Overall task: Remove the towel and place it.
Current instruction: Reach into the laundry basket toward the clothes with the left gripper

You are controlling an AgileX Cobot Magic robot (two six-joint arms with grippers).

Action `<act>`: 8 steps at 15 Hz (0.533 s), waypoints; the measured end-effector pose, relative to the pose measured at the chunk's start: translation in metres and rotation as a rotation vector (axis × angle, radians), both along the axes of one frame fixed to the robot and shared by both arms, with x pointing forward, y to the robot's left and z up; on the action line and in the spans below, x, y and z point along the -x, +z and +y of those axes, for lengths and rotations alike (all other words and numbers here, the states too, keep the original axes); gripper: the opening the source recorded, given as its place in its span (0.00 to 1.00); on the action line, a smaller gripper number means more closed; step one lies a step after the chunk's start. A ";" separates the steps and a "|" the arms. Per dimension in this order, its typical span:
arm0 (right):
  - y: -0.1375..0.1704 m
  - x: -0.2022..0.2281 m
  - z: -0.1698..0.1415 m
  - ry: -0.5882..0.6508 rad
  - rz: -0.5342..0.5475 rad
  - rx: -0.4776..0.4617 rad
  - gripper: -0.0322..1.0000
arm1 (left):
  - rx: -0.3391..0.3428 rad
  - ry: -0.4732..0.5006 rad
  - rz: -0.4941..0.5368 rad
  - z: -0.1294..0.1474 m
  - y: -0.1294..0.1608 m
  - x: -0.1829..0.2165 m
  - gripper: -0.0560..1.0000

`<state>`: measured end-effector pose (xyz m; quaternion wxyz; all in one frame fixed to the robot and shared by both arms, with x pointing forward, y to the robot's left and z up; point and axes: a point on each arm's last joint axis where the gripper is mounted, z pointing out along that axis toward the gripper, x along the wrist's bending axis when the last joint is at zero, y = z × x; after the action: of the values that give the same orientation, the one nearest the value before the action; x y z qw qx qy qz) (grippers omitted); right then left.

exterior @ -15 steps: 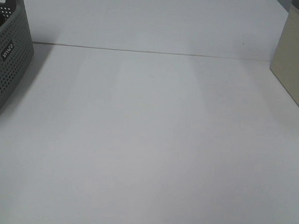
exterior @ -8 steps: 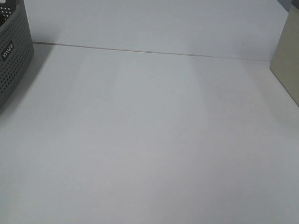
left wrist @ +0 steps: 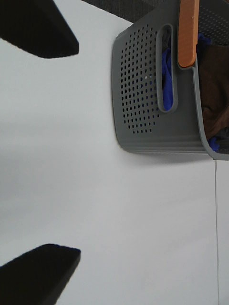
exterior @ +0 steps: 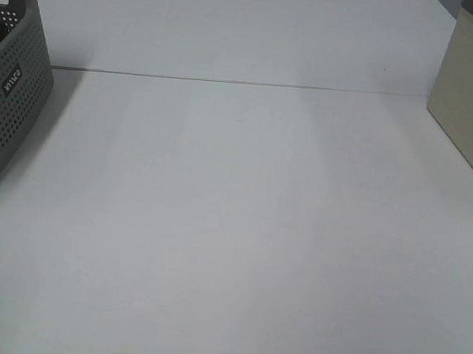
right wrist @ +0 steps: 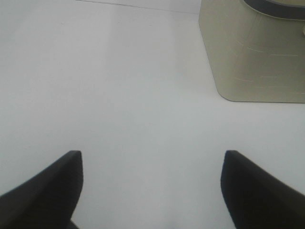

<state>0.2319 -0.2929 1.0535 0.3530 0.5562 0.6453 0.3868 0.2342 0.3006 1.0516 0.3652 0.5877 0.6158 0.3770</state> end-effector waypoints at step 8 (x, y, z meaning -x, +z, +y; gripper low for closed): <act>0.000 0.000 0.000 0.000 0.000 0.000 0.78 | 0.009 -0.006 0.000 -0.001 0.000 0.000 0.99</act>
<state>0.2319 -0.2929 1.0535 0.3530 0.5562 0.6453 0.3868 0.2342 0.2997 1.0516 0.3691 0.5878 0.6156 0.3732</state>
